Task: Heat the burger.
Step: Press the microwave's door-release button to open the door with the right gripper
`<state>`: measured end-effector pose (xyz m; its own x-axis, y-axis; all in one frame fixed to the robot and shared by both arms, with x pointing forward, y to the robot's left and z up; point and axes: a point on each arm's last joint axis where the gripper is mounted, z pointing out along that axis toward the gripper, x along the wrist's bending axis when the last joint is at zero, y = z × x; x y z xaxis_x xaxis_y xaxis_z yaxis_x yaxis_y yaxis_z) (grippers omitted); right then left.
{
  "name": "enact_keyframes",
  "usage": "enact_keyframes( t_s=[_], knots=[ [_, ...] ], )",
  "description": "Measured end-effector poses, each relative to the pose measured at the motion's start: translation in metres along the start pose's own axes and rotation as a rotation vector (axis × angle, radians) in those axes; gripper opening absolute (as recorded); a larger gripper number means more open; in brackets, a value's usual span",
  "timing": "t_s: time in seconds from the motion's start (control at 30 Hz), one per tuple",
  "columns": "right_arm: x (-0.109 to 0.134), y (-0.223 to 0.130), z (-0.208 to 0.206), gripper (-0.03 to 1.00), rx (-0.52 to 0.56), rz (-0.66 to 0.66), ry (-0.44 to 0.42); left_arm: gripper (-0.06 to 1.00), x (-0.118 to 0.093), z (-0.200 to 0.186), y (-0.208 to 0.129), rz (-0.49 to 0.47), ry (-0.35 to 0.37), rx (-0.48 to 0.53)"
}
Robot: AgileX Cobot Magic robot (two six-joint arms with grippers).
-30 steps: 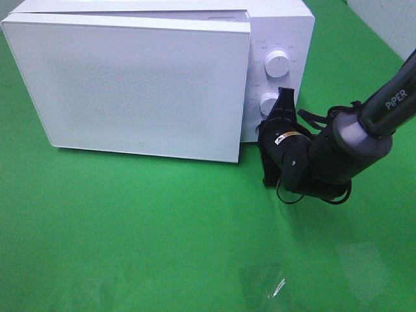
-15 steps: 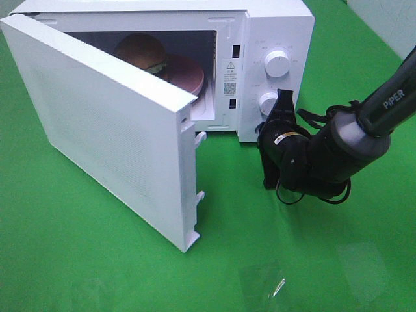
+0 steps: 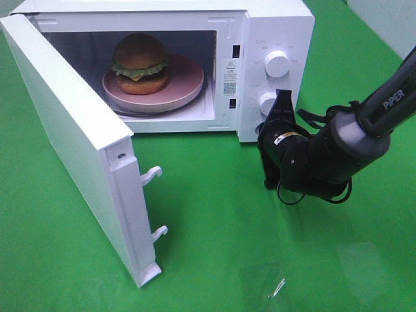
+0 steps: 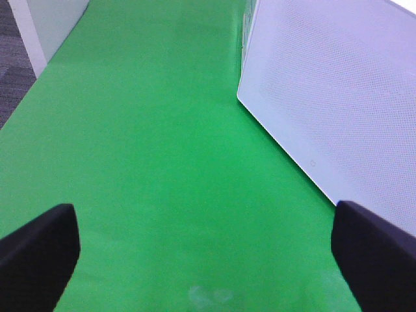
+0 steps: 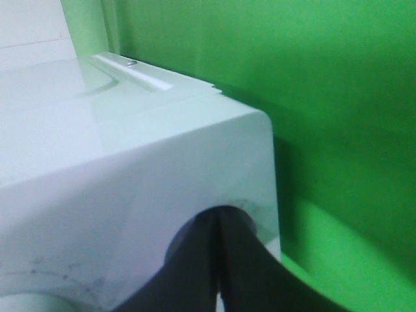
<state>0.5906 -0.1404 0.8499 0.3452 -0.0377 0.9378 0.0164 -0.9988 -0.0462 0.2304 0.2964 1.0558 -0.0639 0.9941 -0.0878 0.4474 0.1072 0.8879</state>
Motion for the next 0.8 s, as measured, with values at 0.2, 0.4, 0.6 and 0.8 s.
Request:
enact_keyframes(
  t_s=[0.2,0.4,0.6,0.8],
  knots=[
    [-0.002,-0.002,-0.002,0.0,0.031,-0.033,-0.002,0.99,0.0,0.0,0.0,0.0,0.0,0.0],
    [-0.002,0.001,-0.008,0.0,0.045,-0.062,0.037,0.99,0.0,0.0,0.0,0.0,0.0,0.0],
    [-0.003,0.002,-0.014,0.0,0.07,-0.079,0.039,0.99,0.0,0.0,0.0,0.0,0.0,0.0],
    [0.001,0.005,-0.028,0.0,0.108,-0.084,0.07,0.99,0.0,0.0,0.0,0.0,0.0,0.0]
  ],
)
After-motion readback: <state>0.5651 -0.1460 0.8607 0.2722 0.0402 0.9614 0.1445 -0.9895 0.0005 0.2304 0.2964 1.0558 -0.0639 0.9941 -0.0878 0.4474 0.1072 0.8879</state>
